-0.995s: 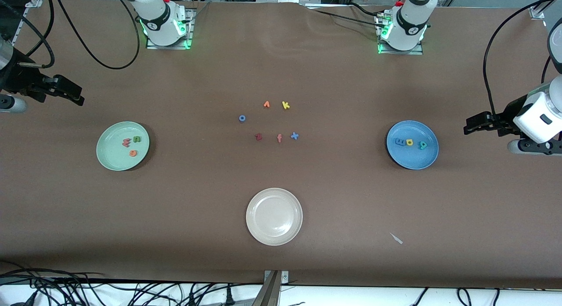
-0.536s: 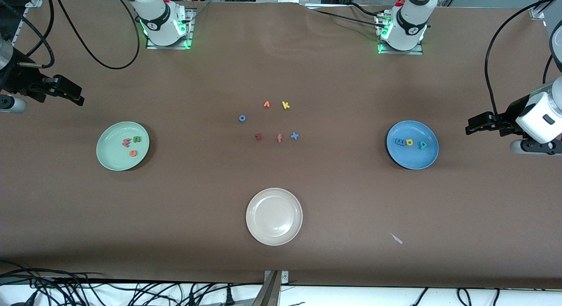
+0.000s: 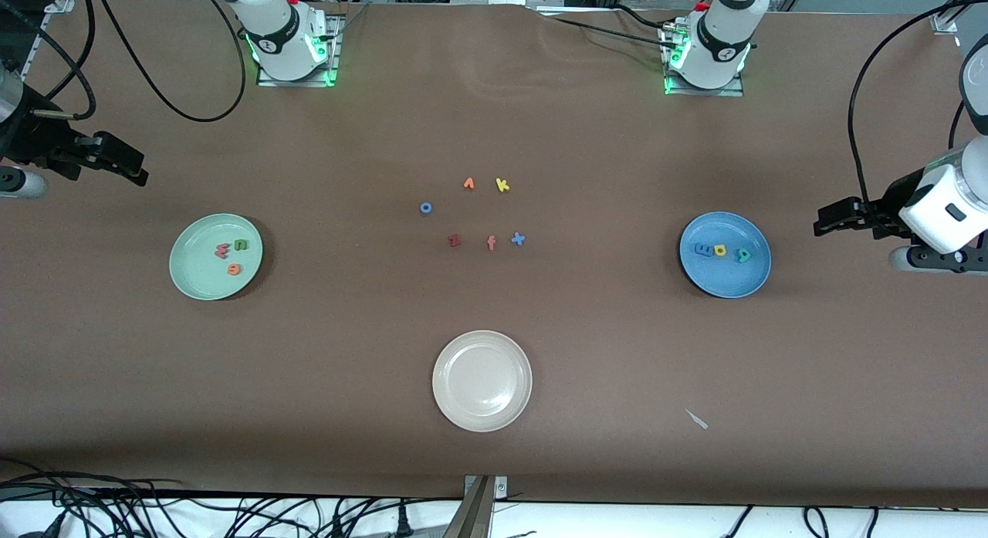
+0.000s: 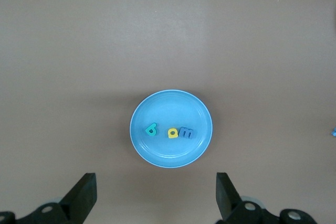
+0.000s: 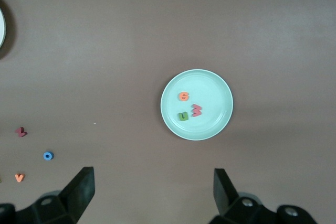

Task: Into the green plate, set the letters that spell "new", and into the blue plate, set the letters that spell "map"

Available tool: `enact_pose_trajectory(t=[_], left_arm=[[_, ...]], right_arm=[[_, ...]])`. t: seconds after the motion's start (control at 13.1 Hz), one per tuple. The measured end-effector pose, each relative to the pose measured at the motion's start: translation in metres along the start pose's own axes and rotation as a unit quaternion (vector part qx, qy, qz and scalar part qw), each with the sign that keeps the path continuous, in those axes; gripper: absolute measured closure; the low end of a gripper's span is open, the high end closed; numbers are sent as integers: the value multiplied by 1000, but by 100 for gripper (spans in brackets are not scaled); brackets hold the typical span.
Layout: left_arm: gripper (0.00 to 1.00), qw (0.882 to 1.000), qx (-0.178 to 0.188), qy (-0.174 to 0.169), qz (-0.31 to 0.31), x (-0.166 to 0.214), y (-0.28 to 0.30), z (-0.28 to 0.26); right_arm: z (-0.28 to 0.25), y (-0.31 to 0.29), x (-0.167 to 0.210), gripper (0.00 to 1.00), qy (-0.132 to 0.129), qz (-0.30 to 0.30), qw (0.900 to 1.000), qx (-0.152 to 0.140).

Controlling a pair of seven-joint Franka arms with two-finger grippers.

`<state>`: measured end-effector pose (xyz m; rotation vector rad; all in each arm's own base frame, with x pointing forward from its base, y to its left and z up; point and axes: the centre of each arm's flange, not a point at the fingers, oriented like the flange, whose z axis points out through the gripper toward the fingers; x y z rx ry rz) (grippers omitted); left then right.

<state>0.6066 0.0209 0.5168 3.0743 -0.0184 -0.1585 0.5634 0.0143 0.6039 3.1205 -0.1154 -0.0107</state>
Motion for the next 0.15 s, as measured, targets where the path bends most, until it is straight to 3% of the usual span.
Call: enact_pose_trajectory(t=[0.15], left_arm=[[0,1000,0,0,1,0,1,0]], right_arm=[[0,0,0,0,0,0,1000,0]])
